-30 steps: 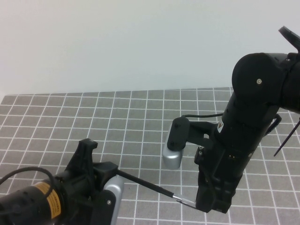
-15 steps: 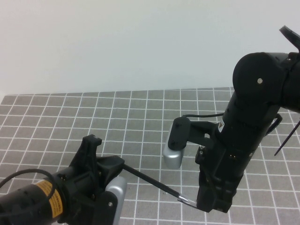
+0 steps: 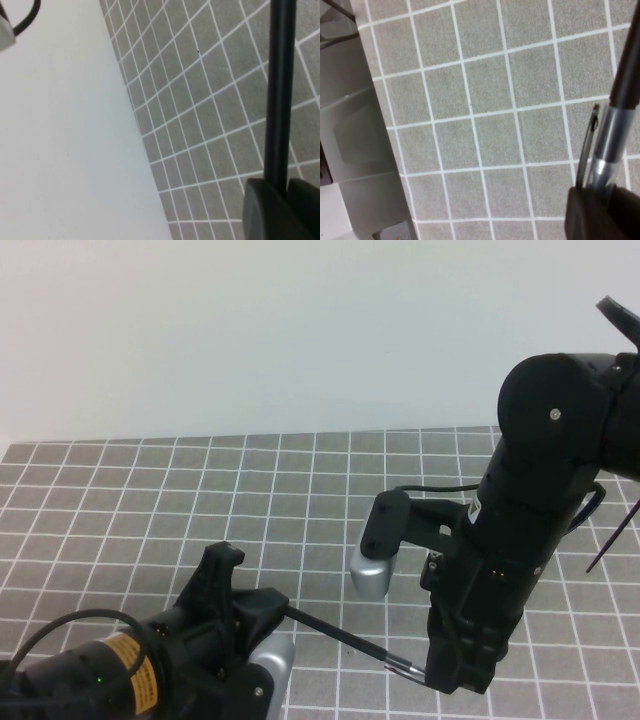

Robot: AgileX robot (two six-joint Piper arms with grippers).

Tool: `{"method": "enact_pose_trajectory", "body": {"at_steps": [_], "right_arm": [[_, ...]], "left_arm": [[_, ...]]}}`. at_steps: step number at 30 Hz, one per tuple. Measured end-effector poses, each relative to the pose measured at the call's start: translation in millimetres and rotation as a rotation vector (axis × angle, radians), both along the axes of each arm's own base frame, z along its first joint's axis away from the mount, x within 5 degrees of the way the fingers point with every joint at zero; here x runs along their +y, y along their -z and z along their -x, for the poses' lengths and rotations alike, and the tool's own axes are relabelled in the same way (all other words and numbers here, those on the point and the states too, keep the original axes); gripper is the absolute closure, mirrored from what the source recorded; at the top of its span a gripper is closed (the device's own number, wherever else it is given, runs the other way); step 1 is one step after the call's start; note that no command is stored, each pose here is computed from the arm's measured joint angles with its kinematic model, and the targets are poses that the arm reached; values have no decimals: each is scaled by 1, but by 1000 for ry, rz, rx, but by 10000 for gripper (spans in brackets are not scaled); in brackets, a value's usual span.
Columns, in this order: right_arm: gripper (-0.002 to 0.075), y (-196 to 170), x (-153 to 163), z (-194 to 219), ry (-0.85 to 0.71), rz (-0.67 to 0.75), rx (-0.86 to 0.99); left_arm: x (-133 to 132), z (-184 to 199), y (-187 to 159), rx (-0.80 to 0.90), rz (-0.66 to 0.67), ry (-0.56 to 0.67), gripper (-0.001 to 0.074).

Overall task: Cap the pen
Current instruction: Put the cap on the pen

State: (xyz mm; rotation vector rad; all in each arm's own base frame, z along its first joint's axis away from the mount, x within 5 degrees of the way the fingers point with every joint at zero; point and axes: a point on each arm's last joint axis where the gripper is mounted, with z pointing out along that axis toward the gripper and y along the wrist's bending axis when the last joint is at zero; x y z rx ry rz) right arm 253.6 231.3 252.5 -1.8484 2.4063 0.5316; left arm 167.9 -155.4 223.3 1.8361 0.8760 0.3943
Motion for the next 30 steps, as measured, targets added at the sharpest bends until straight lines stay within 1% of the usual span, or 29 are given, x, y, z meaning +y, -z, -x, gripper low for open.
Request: {"method": "enact_pose_trajectory", "body": {"at_steps": [8, 23, 30], "right_arm": [[671, 1, -1, 0, 6, 11, -2], [671, 1, -1, 0, 6, 11, -2], [671, 3, -4, -1, -4, 38, -18]], "left_arm": [[-3, 0, -5, -7, 71, 3, 698], [-3, 0, -4, 0, 70, -1, 698], [-12, 11, -2, 25, 56, 50, 698]]}}
